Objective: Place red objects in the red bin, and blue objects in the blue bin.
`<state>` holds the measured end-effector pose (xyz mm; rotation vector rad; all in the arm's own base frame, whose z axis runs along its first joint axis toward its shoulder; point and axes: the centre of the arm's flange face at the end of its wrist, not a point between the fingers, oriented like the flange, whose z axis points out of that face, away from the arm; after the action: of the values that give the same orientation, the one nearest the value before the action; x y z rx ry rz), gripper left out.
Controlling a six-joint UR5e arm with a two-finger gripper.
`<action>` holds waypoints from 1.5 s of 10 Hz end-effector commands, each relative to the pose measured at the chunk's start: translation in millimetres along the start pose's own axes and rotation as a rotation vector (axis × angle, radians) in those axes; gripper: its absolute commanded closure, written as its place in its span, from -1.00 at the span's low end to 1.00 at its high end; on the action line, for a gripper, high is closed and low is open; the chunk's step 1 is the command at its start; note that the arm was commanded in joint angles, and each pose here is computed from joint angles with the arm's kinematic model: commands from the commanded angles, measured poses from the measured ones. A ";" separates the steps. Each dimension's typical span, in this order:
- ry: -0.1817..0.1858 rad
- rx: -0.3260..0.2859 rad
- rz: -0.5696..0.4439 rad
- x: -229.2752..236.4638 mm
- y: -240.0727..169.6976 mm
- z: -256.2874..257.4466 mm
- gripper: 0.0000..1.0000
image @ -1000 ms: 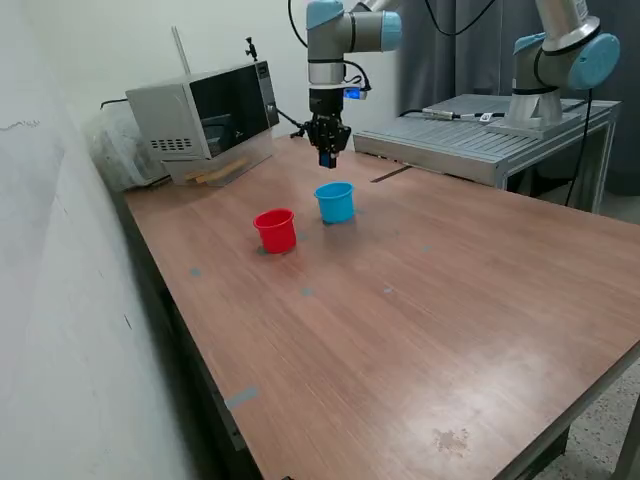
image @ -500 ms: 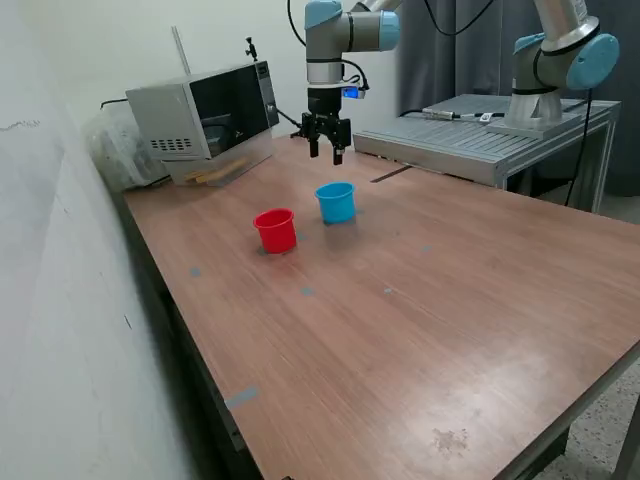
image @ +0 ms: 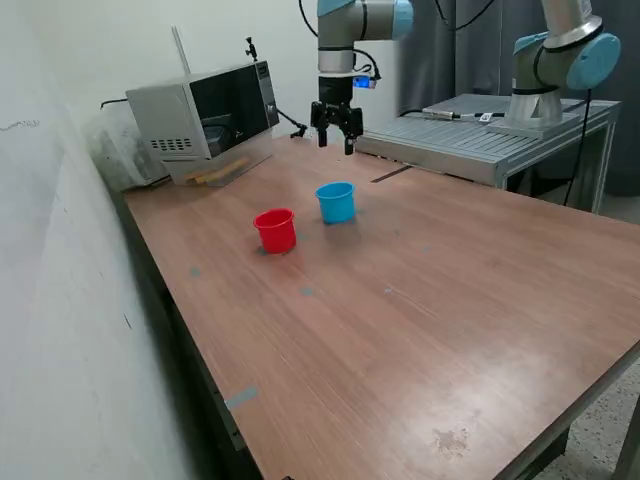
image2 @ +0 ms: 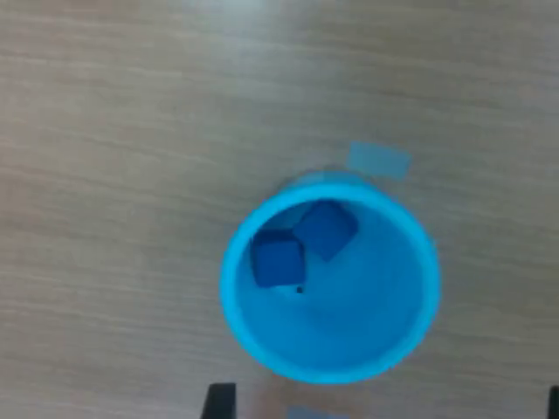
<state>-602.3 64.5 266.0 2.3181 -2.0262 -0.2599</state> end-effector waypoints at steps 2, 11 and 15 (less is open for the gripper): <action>-0.007 -0.050 -0.078 99.1 -99.5 -120.4 -1.00; 0.072 -0.020 -0.106 260.9 -153.0 -216.3 -1.00; 0.014 -0.090 -0.106 249.4 -132.9 -268.3 -1.00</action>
<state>-394.2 -181.1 452.7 2.3701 -1.8569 -0.2575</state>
